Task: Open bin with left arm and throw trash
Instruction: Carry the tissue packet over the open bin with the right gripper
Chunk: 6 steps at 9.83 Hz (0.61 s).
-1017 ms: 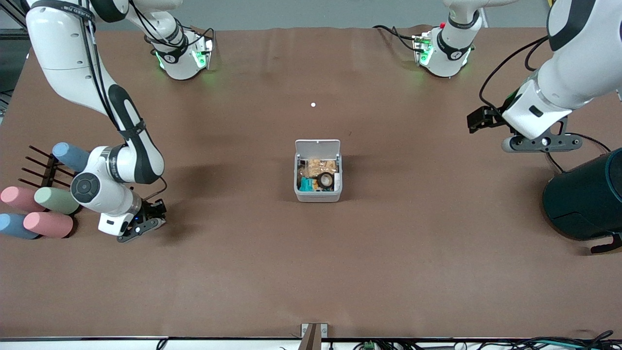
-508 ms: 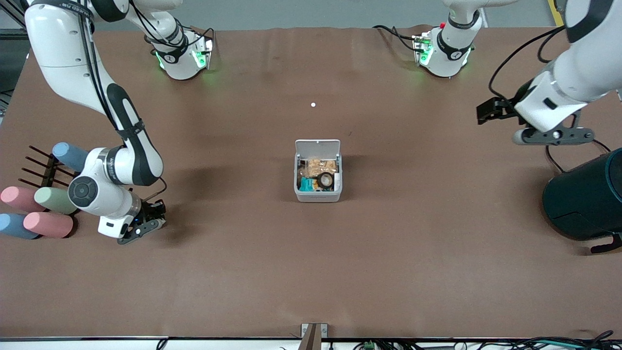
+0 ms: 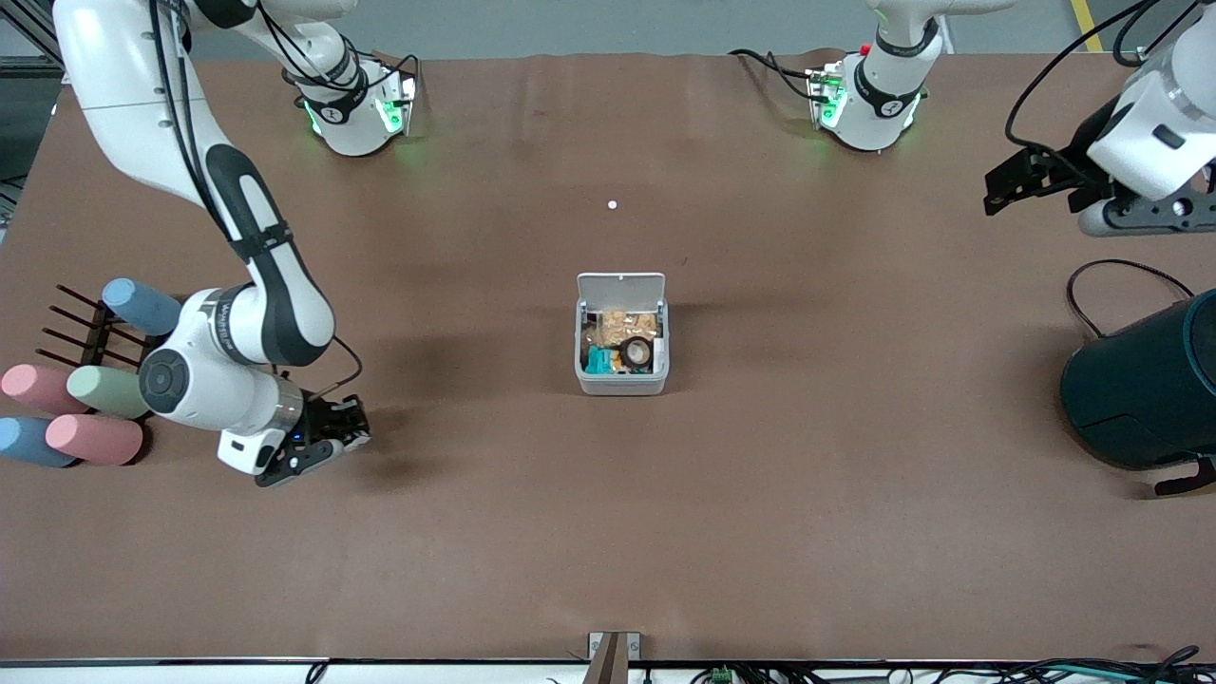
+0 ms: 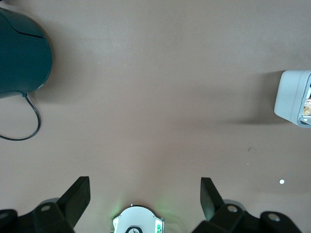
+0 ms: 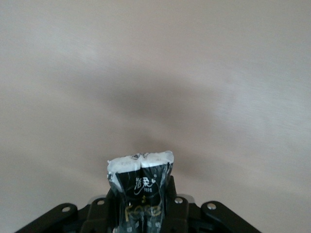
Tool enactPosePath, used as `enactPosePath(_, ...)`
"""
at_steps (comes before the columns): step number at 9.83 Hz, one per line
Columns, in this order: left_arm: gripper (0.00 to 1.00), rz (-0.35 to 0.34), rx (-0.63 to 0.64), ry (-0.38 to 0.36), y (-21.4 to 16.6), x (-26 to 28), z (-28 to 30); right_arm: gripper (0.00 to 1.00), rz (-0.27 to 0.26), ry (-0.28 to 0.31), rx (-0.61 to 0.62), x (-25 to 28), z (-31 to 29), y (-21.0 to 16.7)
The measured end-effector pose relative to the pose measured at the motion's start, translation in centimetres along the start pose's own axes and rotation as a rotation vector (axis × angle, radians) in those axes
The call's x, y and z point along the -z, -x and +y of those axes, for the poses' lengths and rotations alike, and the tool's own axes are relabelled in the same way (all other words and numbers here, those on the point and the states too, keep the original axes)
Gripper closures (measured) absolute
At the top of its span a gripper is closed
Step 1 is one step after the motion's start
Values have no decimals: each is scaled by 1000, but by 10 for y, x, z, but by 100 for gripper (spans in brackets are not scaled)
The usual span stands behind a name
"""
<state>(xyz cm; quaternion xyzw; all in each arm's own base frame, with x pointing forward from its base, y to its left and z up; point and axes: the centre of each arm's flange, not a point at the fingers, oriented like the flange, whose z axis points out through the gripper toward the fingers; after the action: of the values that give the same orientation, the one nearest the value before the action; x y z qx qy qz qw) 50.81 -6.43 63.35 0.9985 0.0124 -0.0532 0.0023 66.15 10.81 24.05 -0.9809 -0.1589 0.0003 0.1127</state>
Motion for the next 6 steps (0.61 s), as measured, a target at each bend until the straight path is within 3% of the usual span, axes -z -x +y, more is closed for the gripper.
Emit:
enactPosePath(3, 0, 1, 28, 9, -19, -10, -16, 62, 15, -88, -194, 7, -110, -17)
enactPosePath(6, 0, -32, 37, 13, -49, -31, -20, 62, 14, -125, -357, 14, -199, -25)
